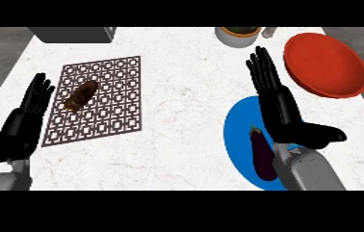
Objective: Pick the eggplant from the plate and place it in the bowl
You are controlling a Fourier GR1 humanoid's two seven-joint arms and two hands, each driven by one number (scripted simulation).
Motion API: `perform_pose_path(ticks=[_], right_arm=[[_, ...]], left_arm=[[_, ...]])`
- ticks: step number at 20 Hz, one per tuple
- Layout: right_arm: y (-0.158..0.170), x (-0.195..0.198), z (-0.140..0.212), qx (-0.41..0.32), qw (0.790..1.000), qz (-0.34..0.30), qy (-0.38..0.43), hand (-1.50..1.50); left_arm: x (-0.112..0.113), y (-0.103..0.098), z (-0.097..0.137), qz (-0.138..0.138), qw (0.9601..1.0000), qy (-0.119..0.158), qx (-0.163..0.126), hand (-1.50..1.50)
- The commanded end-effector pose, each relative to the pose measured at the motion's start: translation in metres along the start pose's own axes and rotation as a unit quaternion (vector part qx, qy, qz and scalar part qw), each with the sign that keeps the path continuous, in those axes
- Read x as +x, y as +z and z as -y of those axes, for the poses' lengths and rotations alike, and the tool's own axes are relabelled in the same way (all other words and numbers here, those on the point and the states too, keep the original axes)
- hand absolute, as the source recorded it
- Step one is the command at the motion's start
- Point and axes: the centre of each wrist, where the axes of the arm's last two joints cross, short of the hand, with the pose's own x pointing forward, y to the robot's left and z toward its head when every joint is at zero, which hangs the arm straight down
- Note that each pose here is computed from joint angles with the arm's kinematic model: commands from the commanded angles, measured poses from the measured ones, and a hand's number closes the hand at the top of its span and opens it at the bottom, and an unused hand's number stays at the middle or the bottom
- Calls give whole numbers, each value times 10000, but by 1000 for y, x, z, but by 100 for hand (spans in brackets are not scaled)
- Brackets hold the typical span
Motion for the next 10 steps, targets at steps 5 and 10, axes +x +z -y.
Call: perform_pose_path(ticks=[5, 10], right_arm=[[7, 9, -78, 2783, 9534, -660, -961, -150], [49, -9, -50, 1399, 9783, 112, 1528, -150]], left_arm=[[50, -39, -10, 676, 9970, 263, 257, 0], [50, -40, -7, 378, 9975, 384, 452, 0]])
